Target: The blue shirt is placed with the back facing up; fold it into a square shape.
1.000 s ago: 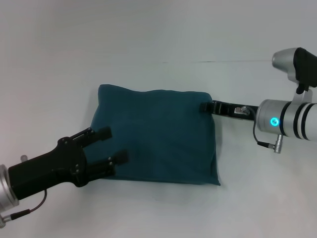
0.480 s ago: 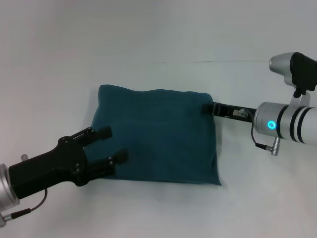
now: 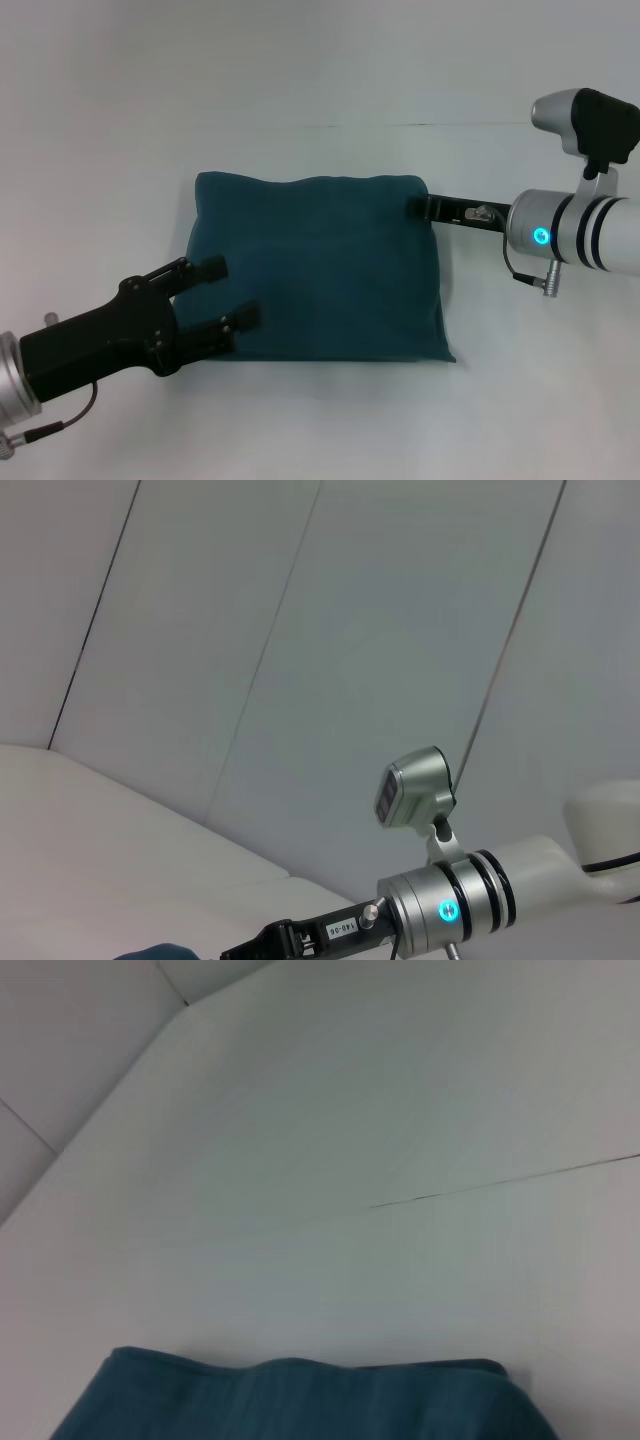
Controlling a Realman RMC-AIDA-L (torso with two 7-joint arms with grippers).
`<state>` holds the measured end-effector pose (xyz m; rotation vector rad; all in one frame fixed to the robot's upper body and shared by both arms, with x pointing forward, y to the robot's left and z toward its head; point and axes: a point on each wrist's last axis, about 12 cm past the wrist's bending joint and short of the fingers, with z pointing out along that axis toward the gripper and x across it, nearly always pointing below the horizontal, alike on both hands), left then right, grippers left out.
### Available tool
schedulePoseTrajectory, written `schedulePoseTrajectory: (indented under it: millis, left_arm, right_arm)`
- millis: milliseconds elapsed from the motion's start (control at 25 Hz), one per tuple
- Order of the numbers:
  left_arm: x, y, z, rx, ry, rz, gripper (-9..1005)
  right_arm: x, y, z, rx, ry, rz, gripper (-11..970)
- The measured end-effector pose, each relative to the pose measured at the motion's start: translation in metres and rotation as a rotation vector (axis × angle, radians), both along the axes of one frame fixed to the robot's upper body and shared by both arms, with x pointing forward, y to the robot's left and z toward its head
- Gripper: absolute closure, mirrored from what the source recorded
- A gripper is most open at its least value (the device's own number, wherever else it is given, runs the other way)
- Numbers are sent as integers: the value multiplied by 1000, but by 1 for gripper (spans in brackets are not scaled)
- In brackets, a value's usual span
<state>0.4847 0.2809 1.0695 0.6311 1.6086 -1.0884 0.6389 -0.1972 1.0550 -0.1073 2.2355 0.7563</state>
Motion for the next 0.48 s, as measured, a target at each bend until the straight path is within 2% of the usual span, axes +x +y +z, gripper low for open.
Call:
schedulePoseTrajectory:
  millis: [480]
  left_arm:
    - [-2, -1, -2, -11, 12, 1, 132]
  right_arm:
    - [11, -1, 10, -52, -37, 9, 933]
